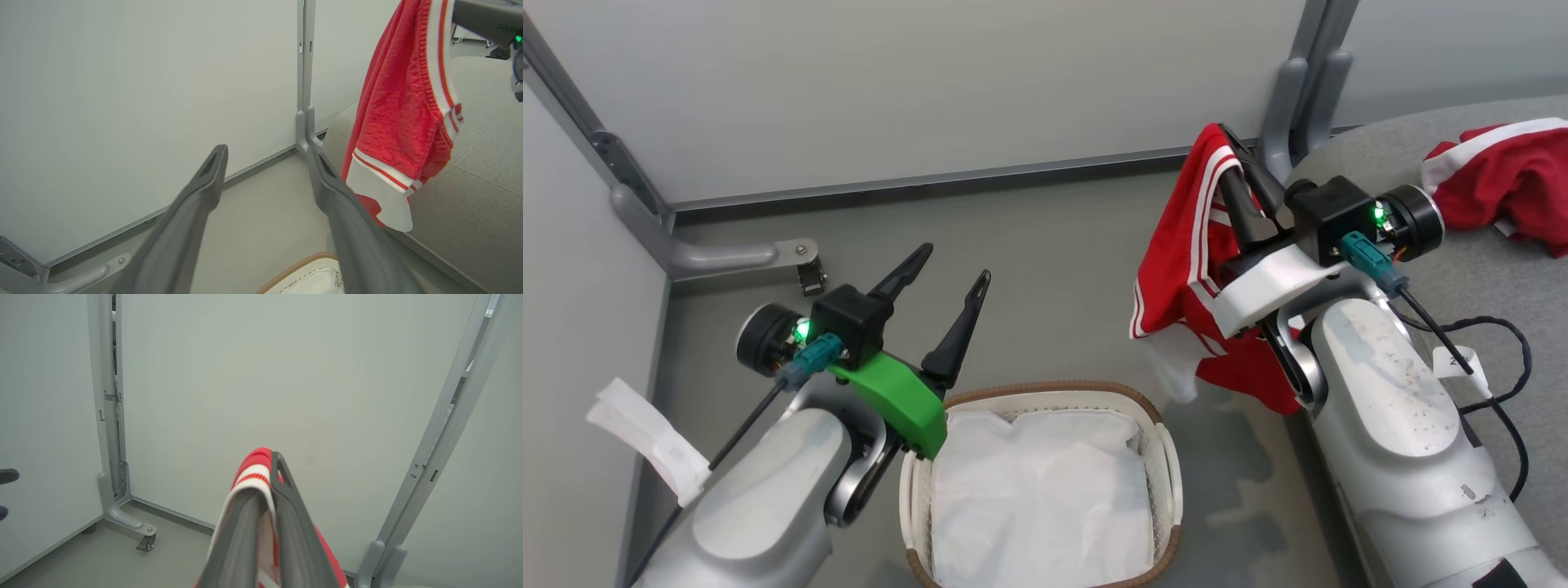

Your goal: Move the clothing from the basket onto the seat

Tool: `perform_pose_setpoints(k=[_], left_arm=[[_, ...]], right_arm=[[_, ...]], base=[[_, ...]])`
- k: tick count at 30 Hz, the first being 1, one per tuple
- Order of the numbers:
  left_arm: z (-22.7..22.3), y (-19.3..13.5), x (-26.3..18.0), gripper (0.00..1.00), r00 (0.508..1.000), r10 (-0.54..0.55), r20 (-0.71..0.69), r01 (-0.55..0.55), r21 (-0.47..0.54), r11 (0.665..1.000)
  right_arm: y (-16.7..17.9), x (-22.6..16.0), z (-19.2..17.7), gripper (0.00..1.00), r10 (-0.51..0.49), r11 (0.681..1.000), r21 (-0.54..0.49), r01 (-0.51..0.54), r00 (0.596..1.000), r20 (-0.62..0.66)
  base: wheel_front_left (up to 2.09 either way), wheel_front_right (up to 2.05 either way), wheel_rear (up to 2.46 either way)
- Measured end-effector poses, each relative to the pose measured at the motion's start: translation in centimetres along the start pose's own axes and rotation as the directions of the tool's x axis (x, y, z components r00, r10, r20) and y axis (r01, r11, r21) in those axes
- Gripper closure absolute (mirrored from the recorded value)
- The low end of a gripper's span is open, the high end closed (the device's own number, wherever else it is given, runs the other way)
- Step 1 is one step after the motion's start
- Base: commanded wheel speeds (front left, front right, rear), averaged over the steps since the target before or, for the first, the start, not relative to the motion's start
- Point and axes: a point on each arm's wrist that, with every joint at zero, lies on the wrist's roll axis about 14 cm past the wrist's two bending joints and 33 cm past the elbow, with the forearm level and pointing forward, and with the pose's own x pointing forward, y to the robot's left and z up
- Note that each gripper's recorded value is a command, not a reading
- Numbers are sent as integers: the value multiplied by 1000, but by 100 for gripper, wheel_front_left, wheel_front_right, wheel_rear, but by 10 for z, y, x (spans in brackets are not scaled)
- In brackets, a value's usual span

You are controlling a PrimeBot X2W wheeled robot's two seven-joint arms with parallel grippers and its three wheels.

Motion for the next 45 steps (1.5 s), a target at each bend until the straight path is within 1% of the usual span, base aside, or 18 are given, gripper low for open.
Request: perform_pose_setpoints(k=[10, 22, 27, 37, 42, 45], left_arm=[[-29, -33, -4, 0, 998, -55, -28, 53, -75, 996], [-32, -76, 4, 0, 993, -115, 10, 115, -157, 981], [-35, -92, 6, 0, 989, -150, 17, 150, -182, 972], [-36, -115, 18, 0, 972, -231, 31, 233, -179, 956], [-41, -129, 29, 0, 958, -284, 30, 285, -186, 940], [-46, -141, 35, 0, 944, -329, 27, 328, -192, 925]], right_arm=[[-29, -20, -1, 100, -88, 996, -28, 88, 996, -4], [-54, -43, -4, 100, -170, 984, -49, 169, 985, -16], [-68, -56, -7, 100, -216, 975, -69, 213, 976, -29], [-93, -69, 8, 100, -276, 953, -124, 275, 961, 9], [-110, -76, 19, 100, -312, 935, -166, 313, 949, 32], [-123, -83, 23, 100, -341, 921, -190, 341, 939, 35]], base=[[0, 0, 0], [0, 0, 0], [0, 0, 0], [0, 0, 0], [0, 0, 0], [0, 0, 0]])
